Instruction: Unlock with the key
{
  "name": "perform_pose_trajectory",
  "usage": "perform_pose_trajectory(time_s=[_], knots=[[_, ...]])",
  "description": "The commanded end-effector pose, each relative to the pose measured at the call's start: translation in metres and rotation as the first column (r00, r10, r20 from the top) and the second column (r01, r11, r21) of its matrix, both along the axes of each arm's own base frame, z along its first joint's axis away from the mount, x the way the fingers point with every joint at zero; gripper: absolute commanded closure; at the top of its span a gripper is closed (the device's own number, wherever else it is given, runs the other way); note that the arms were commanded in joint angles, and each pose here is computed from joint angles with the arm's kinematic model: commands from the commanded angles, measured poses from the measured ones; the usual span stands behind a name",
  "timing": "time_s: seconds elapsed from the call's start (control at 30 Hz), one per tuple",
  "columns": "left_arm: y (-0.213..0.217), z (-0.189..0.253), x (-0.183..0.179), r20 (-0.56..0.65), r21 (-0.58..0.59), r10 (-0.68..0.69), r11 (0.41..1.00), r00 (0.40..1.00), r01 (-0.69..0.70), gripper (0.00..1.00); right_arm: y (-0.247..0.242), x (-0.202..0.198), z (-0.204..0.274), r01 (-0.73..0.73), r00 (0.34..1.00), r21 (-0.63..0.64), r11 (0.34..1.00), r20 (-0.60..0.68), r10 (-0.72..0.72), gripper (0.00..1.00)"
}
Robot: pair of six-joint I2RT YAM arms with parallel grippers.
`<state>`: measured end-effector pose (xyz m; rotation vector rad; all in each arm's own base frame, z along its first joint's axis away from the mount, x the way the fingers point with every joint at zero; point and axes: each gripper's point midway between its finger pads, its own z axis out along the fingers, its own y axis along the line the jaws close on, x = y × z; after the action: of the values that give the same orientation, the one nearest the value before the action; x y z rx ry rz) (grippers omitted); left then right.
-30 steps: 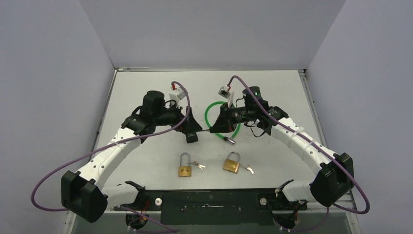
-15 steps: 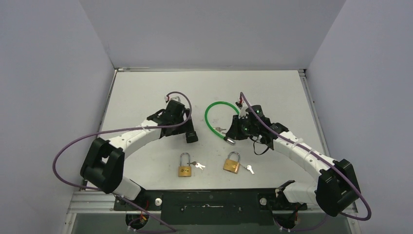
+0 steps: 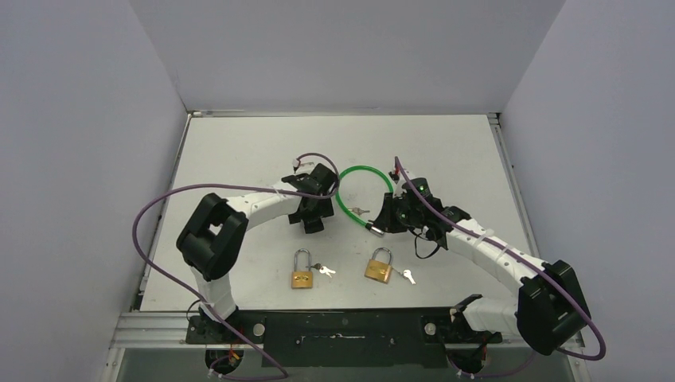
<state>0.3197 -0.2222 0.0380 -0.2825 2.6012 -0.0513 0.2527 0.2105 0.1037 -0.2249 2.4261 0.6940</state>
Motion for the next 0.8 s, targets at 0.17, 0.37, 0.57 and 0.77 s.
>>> perform_pose_trajectory(time_s=[0.17, 0.37, 0.57, 0.77], knots=[[0.005, -0.011, -0.005, -0.057, 0.138, 0.081, 0.988, 0.995, -0.073, 0.44, -0.007, 0.013, -0.001, 0.01, 0.998, -0.021, 1.0, 0.057, -0.008, 1.0], [-0.014, -0.003, 0.0, -0.061, 0.04, 0.069, 0.997, 0.996, -0.067, 0.88, -0.011, 0.018, 0.002, 0.018, 0.998, -0.013, 1.0, 0.064, -0.018, 1.0], [-0.049, 0.057, 0.014, -0.012, -0.28, 0.043, 0.959, 0.999, -0.045, 1.0, 0.008, 0.024, 0.033, -0.032, 0.992, 0.115, 0.993, 0.125, 0.018, 1.0], [-0.045, 0.131, 0.028, 0.006, -0.645, 0.138, 0.757, 0.99, -0.102, 1.0, 0.026, 0.026, 0.085, -0.075, 0.967, 0.305, 0.949, 0.254, -0.005, 1.0]])
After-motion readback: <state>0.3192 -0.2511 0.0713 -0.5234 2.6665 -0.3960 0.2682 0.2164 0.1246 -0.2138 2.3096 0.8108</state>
